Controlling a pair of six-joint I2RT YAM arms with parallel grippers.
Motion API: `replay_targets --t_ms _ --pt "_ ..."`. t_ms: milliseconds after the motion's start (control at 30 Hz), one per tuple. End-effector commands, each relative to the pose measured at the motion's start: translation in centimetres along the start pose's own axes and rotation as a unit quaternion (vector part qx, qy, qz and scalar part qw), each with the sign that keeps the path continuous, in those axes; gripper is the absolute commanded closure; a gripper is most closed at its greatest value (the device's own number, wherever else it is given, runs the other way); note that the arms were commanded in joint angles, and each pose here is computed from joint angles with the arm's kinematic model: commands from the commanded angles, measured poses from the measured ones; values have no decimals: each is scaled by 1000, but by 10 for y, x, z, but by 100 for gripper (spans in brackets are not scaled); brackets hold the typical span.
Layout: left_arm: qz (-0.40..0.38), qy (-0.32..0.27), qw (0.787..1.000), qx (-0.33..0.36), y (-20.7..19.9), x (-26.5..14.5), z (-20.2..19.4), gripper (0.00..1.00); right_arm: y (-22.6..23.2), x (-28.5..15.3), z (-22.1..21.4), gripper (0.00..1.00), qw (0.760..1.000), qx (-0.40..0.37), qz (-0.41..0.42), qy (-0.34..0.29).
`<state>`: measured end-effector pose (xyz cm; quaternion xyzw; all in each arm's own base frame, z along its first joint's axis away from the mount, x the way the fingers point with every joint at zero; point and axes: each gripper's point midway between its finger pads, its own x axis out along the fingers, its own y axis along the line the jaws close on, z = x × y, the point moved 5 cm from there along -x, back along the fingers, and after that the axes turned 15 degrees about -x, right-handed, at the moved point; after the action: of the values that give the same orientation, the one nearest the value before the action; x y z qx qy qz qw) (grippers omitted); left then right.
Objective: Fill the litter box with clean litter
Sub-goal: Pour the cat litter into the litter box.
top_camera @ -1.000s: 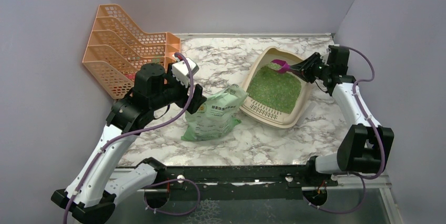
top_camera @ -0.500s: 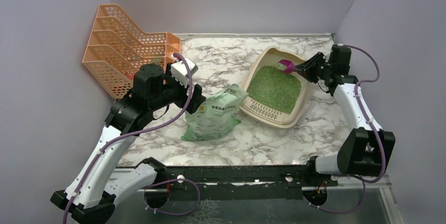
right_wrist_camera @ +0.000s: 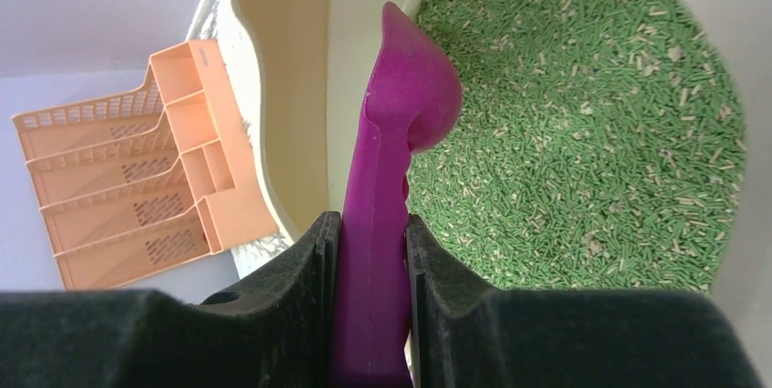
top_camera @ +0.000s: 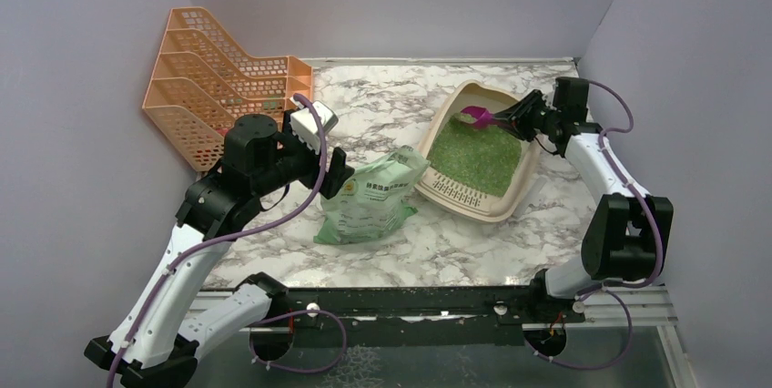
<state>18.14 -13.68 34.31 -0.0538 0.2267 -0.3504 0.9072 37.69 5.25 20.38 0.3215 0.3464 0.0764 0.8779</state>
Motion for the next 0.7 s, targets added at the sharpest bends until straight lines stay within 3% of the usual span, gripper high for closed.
replay_targets --t_ms 0,300,667 --pt "3 -17 1000 -4 -1 -3 6 10 19 -3 24 99 998 -24 19 -49" --pt "1 -11 1000 -7 -1 0 5 10 15 -4 23 99 996 -57 -34 -58" --pt "-1 -5 1000 -9 -1 3 3 10 6 -47 2 99 989 -106 -94 -46"
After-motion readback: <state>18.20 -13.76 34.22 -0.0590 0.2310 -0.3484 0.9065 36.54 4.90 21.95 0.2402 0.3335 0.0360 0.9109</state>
